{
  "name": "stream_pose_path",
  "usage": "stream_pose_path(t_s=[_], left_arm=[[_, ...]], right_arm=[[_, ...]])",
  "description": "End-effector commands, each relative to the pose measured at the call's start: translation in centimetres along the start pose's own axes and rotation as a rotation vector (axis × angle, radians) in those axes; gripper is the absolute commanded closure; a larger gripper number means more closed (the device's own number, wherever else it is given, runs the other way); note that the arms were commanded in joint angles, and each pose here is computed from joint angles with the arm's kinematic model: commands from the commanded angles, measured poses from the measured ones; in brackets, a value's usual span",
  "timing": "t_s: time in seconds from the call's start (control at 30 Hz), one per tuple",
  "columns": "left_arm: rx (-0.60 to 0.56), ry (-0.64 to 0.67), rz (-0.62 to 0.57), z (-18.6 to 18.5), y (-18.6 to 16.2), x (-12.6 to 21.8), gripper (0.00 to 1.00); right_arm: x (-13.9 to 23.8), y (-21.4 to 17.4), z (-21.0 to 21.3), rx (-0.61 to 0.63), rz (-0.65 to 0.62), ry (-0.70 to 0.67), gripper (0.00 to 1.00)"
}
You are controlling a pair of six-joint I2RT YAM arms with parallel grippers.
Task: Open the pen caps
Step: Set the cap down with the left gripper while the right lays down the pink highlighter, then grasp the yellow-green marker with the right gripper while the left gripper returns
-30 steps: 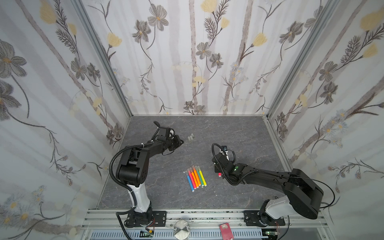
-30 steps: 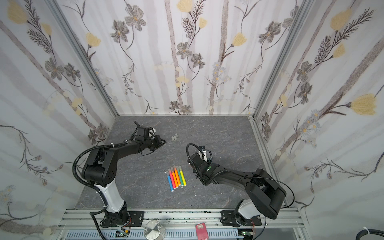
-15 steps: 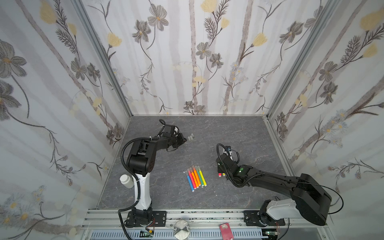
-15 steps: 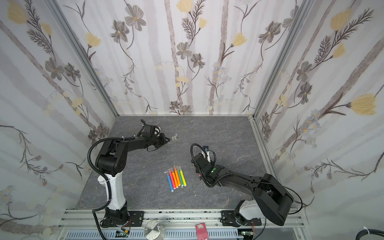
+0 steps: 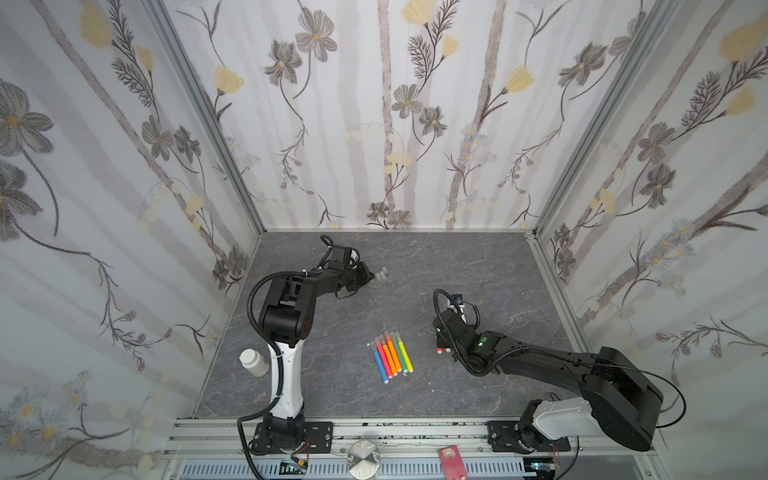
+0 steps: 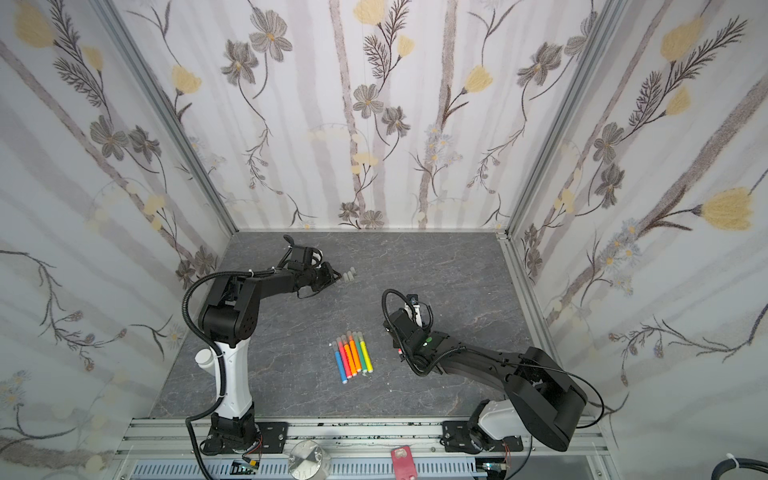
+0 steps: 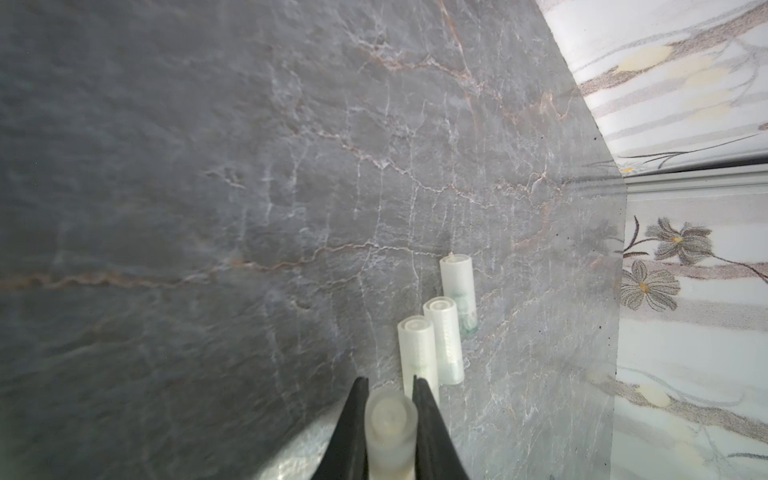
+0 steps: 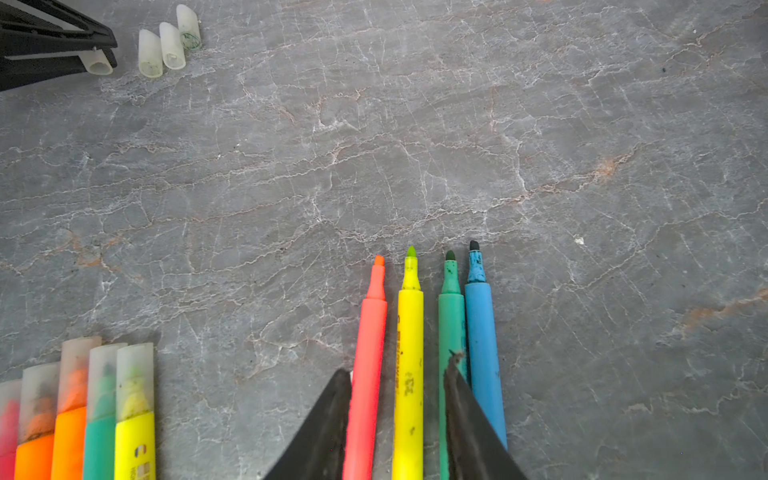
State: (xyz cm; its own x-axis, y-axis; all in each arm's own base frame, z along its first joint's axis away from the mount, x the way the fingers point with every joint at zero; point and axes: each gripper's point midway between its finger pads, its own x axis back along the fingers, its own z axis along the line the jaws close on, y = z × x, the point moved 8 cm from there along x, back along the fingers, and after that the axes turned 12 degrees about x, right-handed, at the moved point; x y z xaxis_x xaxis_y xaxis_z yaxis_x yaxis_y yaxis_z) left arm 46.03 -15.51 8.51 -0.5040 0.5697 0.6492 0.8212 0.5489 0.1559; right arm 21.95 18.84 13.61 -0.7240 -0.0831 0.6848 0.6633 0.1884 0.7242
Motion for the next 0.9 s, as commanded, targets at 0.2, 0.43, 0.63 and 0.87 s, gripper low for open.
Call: stream_pose_path(t_s=[0.2,0.43,0.63,0.87], left_arm=[[-0.006,0.003,-0.013,0.2,0.2,-0.3,0.76],[-0.008,-0.009,-0.018,-0.3,0.2,0.3,0.74],[-0.02,-0.037,-0.039,-1.5,0.1,2.8,0.73],[-0.034,-0.073,-0.073,-2.4,-0.5,7.6,0.72]], right_arm=[[-0.1,-0.3,-0.1,-0.009,0.0,-0.003,0.62],[-0.1,-0.3,0.0,-0.011,0.004,0.002,0.62],[-0.1,0.0,0.5,-0.003,0.004,0.04,0.62],[0.0,0.4,3.5,0.07,0.017,0.168,0.6]])
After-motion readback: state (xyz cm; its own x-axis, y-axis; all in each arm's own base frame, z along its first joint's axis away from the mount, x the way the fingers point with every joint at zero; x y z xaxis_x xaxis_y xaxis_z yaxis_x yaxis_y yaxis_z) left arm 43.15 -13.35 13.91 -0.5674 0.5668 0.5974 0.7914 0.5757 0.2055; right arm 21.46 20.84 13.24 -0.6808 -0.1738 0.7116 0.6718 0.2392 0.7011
